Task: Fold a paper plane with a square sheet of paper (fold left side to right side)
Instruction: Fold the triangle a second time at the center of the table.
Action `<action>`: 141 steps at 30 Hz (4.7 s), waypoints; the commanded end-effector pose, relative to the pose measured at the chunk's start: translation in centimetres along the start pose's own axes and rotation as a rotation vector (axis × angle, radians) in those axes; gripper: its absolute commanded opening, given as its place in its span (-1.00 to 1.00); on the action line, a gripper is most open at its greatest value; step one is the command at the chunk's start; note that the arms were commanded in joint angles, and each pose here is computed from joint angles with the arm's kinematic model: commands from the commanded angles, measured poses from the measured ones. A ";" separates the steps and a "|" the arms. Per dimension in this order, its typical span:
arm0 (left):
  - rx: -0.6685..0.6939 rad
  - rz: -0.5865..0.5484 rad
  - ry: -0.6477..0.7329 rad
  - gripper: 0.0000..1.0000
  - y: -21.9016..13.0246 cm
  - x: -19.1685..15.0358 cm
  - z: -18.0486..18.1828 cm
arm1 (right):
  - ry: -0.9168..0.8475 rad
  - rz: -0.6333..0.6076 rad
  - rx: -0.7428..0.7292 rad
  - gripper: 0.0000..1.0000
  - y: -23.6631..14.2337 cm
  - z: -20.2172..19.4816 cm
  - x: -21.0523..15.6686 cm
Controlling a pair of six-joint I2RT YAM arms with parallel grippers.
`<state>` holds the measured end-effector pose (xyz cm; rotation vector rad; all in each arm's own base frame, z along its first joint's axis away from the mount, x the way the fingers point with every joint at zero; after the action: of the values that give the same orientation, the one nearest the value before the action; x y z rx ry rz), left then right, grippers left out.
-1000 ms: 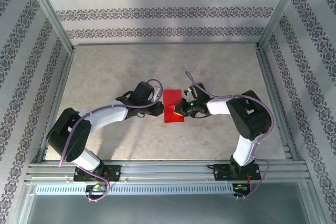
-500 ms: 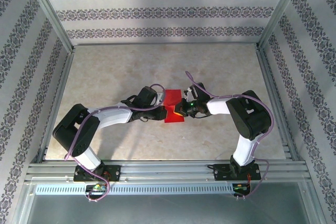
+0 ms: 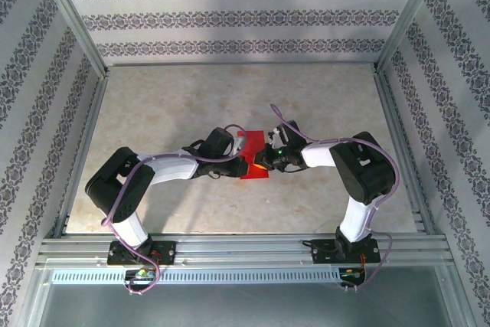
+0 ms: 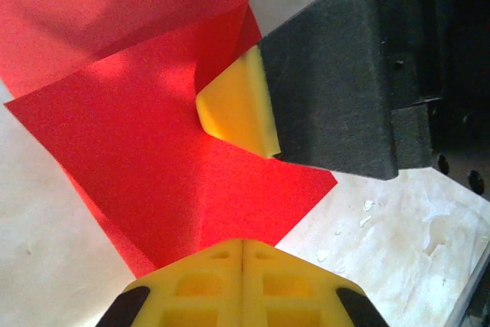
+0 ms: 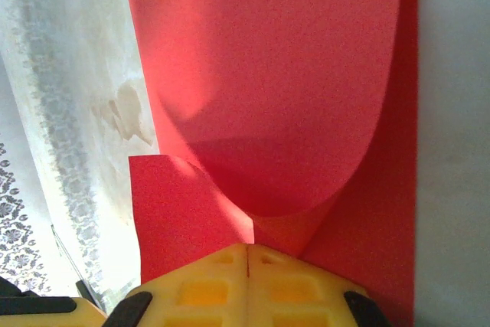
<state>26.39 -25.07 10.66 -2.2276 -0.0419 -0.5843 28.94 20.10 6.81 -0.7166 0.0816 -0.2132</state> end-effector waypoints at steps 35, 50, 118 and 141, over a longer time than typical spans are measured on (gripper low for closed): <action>0.050 0.051 -0.026 -0.97 2.0 -0.2 1.1 | 0.045 0.036 -0.099 -1.00 0.7 -2.9 -0.9; 0.058 0.078 -0.049 -0.98 2.4 -0.5 1.8 | 0.047 0.041 -0.099 -1.00 0.8 -2.9 -0.9; 0.087 0.140 -0.061 -1.00 2.7 -1.5 2.5 | -0.065 -0.095 -0.143 -1.00 -2.2 -2.1 4.7; 0.082 0.133 -0.054 -1.00 2.6 -1.4 2.4 | -0.077 -0.157 -0.076 -1.00 -7.0 -0.2 6.2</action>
<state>27.30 -25.66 8.12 -2.1887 0.0004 -0.5073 34.47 12.96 9.31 -0.8375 0.0048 -0.3434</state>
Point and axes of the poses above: each hand's point on the last joint's axis, 136 mm out from that joint toward the fingers, its own y axis out along the fingers, its own z axis along the line the jaws close on, x = y × z, the point moved 8 cm from there along -y, back along the fingers, and after that the axes turned 3 degrees about y, right-handed, at the moved point
